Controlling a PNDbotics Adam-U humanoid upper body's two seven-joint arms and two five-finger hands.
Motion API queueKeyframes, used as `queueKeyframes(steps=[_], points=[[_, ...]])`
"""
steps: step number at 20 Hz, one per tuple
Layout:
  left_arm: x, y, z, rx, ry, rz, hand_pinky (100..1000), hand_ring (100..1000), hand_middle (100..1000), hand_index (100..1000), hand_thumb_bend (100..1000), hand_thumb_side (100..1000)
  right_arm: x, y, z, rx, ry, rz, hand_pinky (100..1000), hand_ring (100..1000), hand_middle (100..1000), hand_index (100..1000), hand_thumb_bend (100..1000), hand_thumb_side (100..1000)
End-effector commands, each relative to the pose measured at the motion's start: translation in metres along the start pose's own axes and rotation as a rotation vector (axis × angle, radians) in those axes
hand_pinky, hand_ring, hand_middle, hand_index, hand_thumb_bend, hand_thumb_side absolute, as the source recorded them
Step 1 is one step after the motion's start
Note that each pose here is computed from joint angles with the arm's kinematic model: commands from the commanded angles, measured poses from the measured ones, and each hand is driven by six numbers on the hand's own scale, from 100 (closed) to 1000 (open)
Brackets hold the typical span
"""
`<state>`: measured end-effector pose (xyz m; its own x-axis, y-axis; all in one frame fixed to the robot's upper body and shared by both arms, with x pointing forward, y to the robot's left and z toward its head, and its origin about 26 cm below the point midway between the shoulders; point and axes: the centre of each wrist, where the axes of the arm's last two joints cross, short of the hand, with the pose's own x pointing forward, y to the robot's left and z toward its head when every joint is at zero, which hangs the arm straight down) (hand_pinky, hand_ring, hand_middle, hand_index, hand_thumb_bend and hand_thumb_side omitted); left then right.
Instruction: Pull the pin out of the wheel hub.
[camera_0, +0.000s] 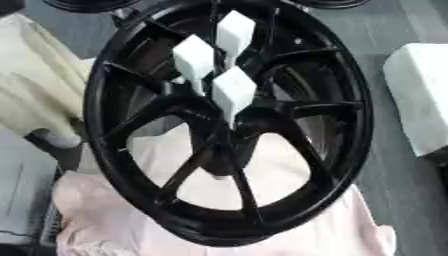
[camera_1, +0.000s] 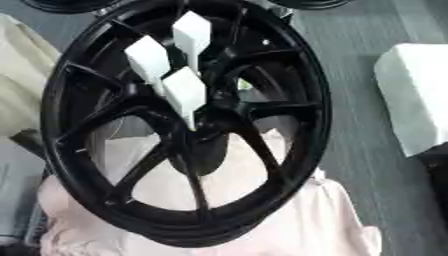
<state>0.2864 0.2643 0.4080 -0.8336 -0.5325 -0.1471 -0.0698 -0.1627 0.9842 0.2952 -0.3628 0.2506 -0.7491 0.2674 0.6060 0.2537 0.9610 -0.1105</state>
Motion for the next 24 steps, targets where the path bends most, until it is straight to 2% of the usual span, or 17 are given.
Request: queueKeyframes(steps=[1, 7, 12, 15, 19, 23, 24], points=[[-0.002, 0.008, -0.007, -0.089, -0.029, 0.009, 722, 661, 687, 822, 437, 665, 0.007, -0.005, -0.007, 0.026, -0.026, 0.032, 762, 548, 499, 535, 375, 291], [0.004, 0.009, -0.024, -0.180, -0.101, 0.041, 715, 658, 693, 834, 450, 650, 0.006, -0.004, -0.007, 0.038, -0.027, 0.033, 762, 547, 498, 534, 372, 296], [0.020, 0.002, -0.023, -0.212, -0.137, 0.044, 690, 643, 720, 844, 452, 632, 0.005, -0.004, -0.007, 0.046, -0.026, 0.032, 763, 546, 497, 533, 370, 303], [0.027, -0.002, -0.018, -0.206, -0.130, 0.072, 668, 626, 711, 839, 457, 606, 0.005, -0.002, -0.007, 0.053, -0.028, 0.026, 763, 545, 497, 533, 369, 307], [0.027, -0.007, -0.016, -0.195, -0.099, 0.089, 671, 628, 717, 837, 451, 582, 0.005, -0.001, -0.007, 0.062, -0.026, 0.023, 763, 544, 496, 532, 367, 310], [0.028, -0.009, -0.019, -0.148, -0.075, 0.067, 682, 642, 728, 839, 457, 548, 0.004, 0.000, -0.007, 0.066, -0.026, 0.023, 763, 544, 495, 531, 366, 311], [0.028, -0.010, -0.020, -0.133, -0.074, 0.057, 692, 654, 734, 836, 460, 510, 0.004, 0.000, -0.007, 0.067, -0.025, 0.024, 764, 543, 494, 531, 365, 313]])
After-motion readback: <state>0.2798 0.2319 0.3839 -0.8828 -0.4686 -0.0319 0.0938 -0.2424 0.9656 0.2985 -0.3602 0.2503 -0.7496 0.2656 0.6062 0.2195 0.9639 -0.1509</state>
